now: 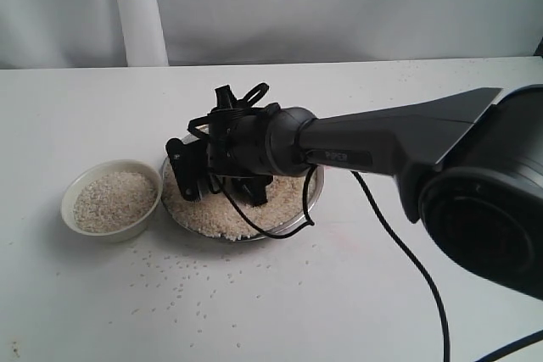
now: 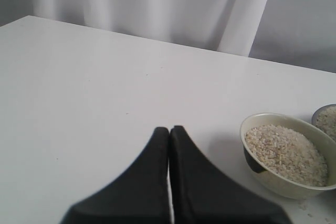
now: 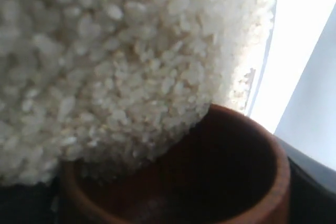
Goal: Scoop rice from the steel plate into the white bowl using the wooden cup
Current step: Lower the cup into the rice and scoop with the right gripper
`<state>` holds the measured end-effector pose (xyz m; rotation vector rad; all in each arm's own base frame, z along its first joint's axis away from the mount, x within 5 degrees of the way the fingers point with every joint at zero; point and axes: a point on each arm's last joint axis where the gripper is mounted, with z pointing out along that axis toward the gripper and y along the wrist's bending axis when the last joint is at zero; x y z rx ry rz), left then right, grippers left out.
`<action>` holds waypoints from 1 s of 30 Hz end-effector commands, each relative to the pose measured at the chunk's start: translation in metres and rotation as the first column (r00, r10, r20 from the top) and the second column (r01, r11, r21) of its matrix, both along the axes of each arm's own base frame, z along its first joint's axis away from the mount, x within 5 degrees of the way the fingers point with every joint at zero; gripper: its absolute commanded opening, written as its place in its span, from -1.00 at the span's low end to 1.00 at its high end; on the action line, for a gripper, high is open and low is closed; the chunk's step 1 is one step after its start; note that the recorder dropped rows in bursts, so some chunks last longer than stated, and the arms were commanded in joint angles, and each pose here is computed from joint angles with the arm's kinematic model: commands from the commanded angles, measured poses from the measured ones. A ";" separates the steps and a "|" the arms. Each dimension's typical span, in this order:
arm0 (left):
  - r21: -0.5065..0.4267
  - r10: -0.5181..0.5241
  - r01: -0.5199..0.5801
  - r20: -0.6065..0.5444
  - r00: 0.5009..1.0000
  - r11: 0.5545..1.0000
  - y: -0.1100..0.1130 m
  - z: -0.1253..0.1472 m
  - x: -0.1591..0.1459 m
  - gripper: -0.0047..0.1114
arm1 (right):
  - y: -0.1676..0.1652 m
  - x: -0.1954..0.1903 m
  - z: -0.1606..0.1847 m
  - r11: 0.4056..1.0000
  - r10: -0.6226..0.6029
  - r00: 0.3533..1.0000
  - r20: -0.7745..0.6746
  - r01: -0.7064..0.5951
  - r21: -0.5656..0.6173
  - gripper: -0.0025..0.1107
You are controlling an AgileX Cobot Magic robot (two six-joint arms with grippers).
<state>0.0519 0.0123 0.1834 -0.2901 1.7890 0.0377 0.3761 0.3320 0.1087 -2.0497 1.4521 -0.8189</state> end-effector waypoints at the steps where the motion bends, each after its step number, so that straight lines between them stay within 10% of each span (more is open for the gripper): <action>1: -0.007 -0.002 0.002 -0.001 1.000 1.000 0.000 0.000 0.001 -0.92 | 0.007 -0.006 0.009 0.996 0.000 0.999 -0.047 0.004 0.085 -0.96; 30: -0.007 -0.002 0.002 -0.001 1.000 1.000 0.000 0.000 0.001 -0.92 | 0.013 -0.012 0.015 0.957 -0.061 0.983 -0.171 0.106 0.269 -0.96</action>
